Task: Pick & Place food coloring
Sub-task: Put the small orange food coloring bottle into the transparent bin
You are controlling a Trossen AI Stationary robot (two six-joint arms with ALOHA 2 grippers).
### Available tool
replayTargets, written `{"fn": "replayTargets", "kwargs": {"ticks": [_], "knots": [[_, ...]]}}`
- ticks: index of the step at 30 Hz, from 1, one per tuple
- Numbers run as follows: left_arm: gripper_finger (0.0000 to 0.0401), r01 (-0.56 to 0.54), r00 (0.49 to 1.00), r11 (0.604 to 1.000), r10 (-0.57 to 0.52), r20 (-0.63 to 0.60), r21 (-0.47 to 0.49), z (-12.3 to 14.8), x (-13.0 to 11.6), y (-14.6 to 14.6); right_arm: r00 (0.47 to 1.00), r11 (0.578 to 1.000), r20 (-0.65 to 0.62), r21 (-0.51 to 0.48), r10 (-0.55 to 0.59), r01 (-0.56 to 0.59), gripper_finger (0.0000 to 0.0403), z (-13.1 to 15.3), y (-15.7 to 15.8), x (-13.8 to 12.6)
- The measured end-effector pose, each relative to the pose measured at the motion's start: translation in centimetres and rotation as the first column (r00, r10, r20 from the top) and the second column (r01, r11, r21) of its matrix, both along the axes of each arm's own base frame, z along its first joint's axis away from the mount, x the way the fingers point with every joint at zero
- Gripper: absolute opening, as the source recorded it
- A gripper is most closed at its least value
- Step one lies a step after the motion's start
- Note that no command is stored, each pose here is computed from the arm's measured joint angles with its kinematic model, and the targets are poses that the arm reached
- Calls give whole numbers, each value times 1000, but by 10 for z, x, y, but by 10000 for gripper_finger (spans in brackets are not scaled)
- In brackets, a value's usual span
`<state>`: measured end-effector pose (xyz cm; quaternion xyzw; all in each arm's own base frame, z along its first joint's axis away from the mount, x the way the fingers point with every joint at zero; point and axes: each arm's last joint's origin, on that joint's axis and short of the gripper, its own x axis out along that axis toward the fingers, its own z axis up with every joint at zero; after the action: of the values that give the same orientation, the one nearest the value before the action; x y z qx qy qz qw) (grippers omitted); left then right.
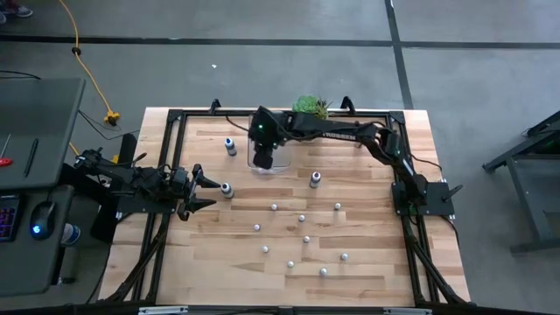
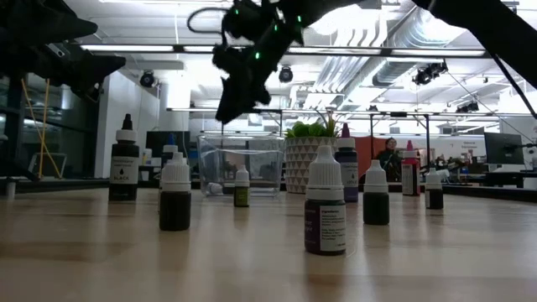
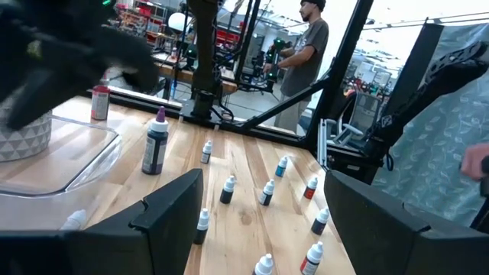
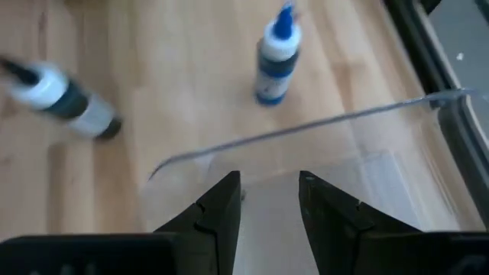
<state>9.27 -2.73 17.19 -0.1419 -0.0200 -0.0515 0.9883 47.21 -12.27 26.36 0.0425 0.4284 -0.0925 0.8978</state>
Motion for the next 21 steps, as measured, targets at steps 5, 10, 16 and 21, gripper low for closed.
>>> {"fn": "replayTargets", "kwargs": {"ticks": [5, 10, 16, 21], "knots": [[271, 0, 1000, 1000, 0, 0, 0, 0, 0, 0, 990, 995, -101, -17, 101, -103, 124, 30, 29, -7], [271, 0, 1000, 1000, 0, 0, 0, 0, 0, 0, 962, 975, -166, -21, 215, -221, 124, 46, 67, -12], [271, 0, 1000, 1000, 0, 0, 0, 0, 0, 0, 906, 929, -228, -14, 357, -370, 124, 49, 116, -19], [271, 0, 1000, 1000, 0, 0, 0, 0, 0, 0, 861, 888, -250, -7, 443, -459, 124, 48, 156, -22]]}}
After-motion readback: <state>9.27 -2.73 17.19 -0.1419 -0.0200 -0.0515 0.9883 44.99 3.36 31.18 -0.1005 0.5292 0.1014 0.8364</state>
